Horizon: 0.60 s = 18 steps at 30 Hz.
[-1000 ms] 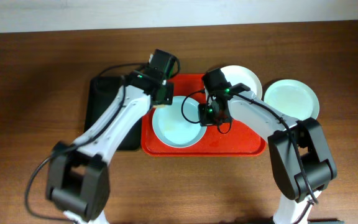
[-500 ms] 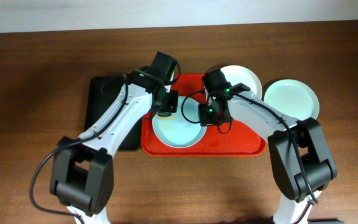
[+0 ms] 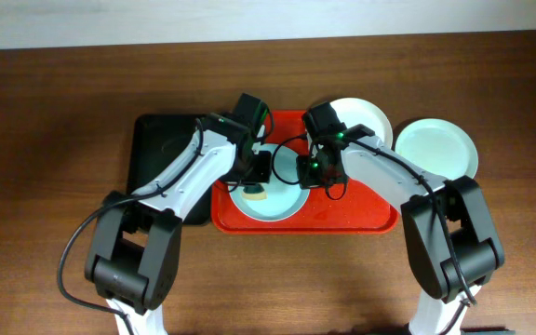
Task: Clean dirty plates on tray and stack at the side
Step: 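Scrub the light-blue plate with the sponge while the right gripper holds it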
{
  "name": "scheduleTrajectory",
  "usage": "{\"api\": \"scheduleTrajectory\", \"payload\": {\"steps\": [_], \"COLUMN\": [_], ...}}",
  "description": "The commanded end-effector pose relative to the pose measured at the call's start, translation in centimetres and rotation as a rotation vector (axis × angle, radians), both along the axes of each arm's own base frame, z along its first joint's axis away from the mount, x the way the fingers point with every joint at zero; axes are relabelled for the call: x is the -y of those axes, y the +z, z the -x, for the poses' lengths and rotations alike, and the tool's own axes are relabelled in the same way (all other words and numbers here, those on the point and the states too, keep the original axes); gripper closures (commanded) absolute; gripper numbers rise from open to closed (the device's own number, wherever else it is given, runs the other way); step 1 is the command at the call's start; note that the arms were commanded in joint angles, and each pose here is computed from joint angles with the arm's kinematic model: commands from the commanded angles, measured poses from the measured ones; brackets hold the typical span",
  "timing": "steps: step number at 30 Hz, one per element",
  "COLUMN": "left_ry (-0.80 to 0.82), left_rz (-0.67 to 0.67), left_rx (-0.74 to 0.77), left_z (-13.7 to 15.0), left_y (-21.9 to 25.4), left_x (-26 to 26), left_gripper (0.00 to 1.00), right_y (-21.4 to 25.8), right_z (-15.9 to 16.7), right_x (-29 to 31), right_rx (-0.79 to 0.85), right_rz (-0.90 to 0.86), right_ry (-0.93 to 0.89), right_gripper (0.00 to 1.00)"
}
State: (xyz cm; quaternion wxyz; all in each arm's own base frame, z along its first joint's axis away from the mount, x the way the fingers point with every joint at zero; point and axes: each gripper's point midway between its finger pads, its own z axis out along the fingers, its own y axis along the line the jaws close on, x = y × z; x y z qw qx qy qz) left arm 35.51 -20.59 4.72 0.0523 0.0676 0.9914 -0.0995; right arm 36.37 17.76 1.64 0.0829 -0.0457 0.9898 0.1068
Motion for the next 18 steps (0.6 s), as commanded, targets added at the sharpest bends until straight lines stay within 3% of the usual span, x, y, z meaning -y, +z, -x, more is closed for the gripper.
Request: {"api": "scheduleTrajectory", "payload": {"steps": [1,11,18], "left_ry": [0.021,0.014,0.066], "left_rz": [0.034,0.085,-0.15], "left_rx": [-0.034,0.029,0.131], "left_z": [0.7,0.6,-0.8], "left_y": [-2.0,-5.1,-4.4], "left_x": [0.6,1.0,-3.3], "left_gripper": [1.0,1.0,1.0], "right_y": [1.1,1.1,1.1], "right_z": [-0.6,-0.6,-0.6], "right_x": [0.1,0.1,0.1], "right_rx": [0.033,0.032,0.033], "right_rz": [0.003,0.002,0.003], "right_ry": [-0.01,-0.009,-0.009], "right_gripper": [0.95,0.95,0.95]}}
